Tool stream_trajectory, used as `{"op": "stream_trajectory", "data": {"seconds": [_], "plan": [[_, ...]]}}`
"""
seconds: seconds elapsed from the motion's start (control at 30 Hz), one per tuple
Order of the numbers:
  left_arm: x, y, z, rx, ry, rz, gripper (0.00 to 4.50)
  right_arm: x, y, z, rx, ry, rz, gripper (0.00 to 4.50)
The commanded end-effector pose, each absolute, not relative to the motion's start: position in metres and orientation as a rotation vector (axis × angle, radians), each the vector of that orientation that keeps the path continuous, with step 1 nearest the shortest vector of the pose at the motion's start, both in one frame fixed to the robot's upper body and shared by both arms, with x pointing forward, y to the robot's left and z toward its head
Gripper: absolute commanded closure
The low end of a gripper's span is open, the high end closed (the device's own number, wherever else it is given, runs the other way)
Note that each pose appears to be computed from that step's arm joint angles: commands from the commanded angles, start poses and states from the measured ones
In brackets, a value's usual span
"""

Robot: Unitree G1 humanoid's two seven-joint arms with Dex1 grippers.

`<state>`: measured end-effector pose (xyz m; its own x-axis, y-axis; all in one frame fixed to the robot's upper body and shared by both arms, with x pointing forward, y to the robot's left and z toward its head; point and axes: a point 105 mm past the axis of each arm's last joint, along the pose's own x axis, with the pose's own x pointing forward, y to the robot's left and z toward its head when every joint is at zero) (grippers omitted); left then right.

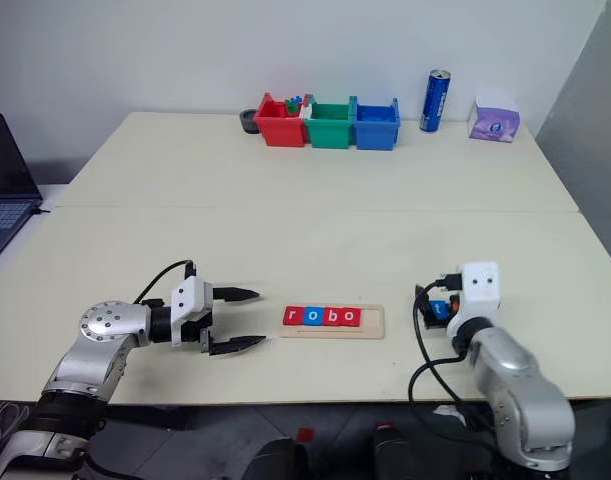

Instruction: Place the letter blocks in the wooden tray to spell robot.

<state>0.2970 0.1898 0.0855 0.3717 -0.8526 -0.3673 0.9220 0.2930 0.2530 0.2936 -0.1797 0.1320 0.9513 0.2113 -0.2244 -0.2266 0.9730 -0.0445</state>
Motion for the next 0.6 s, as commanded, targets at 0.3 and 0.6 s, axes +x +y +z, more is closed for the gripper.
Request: {"op": "stream_trajectory", "data": {"seconds": [0.3,0.6], "plan": [[0.297,0.185,0.1,0.431,0.113,-1.211,0.0,0.268,-0.198,0.123,-0.434,0.339,0.736,0.01],[0.297,0.18,0.103,0.429,0.101,-1.227,0.0,0.287,-0.208,0.112,-0.537,0.394,0.905,0.01]]}}
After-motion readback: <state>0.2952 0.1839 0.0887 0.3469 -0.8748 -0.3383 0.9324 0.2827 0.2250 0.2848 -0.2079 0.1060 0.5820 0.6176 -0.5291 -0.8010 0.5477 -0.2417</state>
